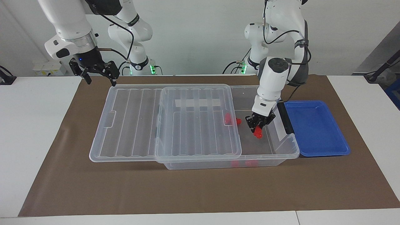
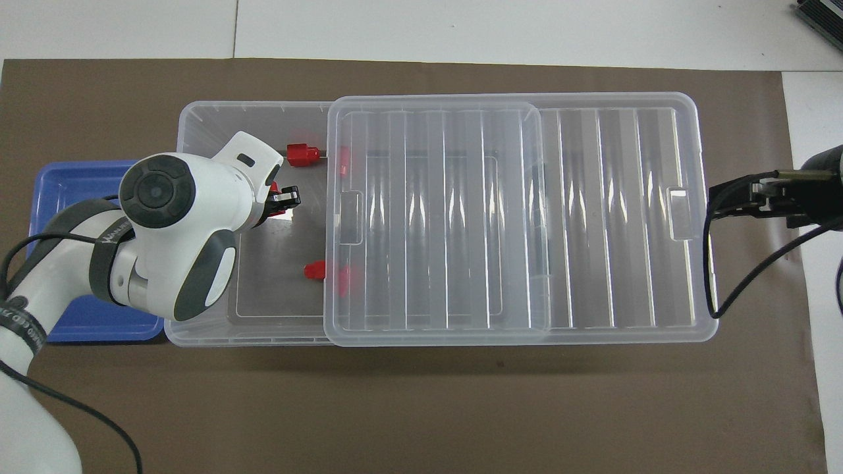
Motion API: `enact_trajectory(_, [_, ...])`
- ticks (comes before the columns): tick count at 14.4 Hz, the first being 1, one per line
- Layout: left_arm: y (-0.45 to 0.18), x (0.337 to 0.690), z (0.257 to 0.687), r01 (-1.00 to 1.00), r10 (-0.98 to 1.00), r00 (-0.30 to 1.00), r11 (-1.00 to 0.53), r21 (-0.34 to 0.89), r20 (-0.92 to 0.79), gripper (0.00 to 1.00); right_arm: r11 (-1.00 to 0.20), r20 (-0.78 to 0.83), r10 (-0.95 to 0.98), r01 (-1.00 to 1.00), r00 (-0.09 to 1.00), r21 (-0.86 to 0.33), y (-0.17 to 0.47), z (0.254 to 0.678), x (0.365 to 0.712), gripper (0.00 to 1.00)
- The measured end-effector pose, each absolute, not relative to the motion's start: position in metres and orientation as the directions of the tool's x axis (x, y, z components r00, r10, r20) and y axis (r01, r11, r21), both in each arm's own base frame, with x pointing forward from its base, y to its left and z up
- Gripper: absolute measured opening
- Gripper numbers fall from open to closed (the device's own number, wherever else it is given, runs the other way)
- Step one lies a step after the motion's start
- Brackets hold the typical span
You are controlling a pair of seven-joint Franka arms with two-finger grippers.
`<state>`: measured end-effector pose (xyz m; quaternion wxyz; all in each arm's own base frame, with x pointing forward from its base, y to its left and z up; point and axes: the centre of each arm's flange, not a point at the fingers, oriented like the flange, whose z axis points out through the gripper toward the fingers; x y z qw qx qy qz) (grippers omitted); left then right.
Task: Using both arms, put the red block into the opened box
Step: 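Carry the red block from the blue tray into the opened box with the left gripper, then lower the red block into the box and open the left gripper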
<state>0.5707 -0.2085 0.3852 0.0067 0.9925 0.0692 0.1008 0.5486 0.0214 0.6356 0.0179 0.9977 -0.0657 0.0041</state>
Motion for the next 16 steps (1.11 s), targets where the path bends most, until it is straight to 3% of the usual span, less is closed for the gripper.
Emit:
enact_trajectory(5, [-0.210,0.578,0.346,0.081,0.067,0.972,-0.995,-0.052,0.226,0.34,-0.990,0.002,-0.135,-0.135,0.991,0.037,0.019,0.633,0.549,1.00])
enact_trajectory(11, [-0.200,0.577,0.305,0.088,0.085,0.962,-0.996,-0.001,0.260,0.34,-0.990,-0.003,-0.135,-0.135,0.991,0.038,0.019,0.631,0.549,1.00])
enact_trajectory(15, [-0.194,0.578,0.306,0.097,0.096,0.957,-0.995,0.009,0.273,0.34,-0.990,-0.003,-0.134,-0.134,0.991,0.038,0.020,0.630,0.549,1.00])
enact_trajectory(16, [-0.193,0.578,0.304,0.098,0.097,0.958,-0.995,0.007,0.269,0.41,-0.990,-0.003,-0.134,-0.134,0.991,0.038,0.020,0.630,0.549,1.00])
